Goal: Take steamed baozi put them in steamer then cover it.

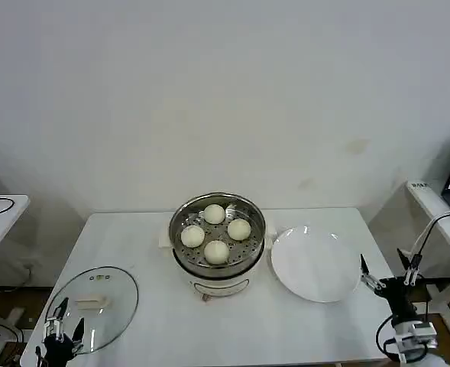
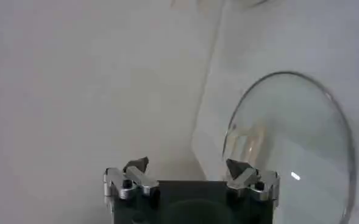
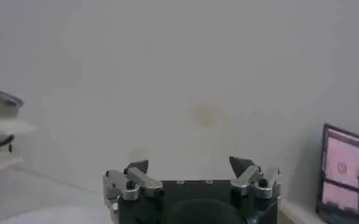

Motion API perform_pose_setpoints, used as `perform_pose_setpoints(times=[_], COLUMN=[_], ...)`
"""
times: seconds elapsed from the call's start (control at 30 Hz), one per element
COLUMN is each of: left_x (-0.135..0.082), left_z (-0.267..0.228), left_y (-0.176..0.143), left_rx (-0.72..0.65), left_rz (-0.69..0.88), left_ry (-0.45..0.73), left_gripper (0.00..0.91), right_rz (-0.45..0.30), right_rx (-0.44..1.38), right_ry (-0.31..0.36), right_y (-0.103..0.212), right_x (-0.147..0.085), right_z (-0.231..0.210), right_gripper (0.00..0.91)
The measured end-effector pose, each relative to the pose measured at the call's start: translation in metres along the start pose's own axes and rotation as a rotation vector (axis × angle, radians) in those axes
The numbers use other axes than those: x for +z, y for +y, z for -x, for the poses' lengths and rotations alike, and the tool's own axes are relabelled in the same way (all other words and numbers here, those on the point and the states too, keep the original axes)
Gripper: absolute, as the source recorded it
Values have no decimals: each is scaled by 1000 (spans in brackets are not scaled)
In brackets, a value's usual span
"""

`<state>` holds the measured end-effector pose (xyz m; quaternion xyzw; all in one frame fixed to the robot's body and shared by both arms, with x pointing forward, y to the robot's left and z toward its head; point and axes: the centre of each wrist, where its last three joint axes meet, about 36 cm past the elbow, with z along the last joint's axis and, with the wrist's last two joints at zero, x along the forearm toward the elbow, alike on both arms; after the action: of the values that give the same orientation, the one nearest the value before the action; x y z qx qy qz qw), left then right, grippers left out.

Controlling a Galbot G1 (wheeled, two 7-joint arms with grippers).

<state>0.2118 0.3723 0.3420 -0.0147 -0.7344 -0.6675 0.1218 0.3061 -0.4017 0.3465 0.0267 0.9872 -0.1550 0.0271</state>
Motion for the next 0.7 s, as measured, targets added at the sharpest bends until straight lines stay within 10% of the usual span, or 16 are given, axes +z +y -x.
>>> perform_pose_setpoints(times=[0.7], left_x=[-4], left_z=[53], left_y=[-12], left_rx=[18], left_rz=[110], left_ry=[-49], left_gripper=[907], right_rz=[14], right_rx=[26], right_ry=[44], right_y=[-6], right_x=[11], right_z=[-25], right_gripper=[907])
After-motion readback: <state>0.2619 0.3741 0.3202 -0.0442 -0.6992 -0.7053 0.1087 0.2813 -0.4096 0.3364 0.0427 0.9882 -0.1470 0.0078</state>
